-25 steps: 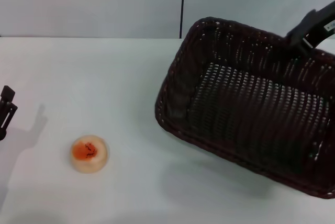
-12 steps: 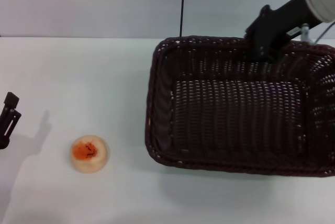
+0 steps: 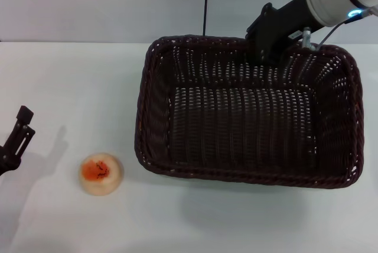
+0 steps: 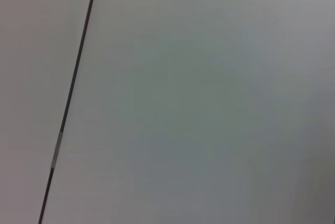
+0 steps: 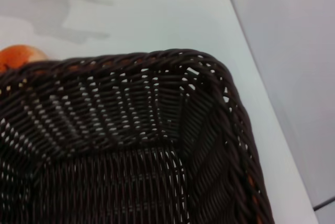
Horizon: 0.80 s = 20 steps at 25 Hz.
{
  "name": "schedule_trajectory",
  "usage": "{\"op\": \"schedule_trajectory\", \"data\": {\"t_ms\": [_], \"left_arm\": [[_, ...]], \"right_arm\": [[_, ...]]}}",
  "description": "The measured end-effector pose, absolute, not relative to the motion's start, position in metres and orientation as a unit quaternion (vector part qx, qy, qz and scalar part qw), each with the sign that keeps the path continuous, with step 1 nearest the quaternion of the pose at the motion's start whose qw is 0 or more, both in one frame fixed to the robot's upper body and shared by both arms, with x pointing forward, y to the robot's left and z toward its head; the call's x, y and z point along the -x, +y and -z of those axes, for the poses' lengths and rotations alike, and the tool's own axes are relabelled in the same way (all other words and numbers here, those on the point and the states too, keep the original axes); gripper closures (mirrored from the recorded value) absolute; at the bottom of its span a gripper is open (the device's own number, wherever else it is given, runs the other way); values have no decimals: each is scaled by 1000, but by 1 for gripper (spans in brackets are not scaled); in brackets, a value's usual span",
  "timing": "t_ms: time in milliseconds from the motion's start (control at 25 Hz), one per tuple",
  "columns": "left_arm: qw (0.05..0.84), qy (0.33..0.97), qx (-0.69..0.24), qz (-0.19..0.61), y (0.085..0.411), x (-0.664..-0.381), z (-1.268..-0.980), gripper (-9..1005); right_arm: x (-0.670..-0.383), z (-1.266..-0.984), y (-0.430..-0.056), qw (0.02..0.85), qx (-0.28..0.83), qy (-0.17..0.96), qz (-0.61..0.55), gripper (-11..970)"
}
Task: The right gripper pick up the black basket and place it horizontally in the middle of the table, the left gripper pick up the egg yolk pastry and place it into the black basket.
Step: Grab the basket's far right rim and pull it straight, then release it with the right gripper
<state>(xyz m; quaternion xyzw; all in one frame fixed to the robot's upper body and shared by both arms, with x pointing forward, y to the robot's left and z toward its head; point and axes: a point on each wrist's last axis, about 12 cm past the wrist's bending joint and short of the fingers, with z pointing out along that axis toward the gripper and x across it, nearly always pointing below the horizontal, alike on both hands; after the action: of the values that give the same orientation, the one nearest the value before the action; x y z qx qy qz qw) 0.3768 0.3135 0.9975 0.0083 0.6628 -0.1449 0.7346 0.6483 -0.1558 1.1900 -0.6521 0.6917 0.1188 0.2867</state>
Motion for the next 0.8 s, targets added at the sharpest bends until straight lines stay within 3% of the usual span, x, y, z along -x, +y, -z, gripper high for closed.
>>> {"op": "schedule_trajectory", "data": {"t_ms": [800], "left_arm": [[732, 665, -16, 146, 315, -374, -997, 170]], "right_arm": [[-639, -1183, -144, 304, 686, 653, -100, 671]]}}
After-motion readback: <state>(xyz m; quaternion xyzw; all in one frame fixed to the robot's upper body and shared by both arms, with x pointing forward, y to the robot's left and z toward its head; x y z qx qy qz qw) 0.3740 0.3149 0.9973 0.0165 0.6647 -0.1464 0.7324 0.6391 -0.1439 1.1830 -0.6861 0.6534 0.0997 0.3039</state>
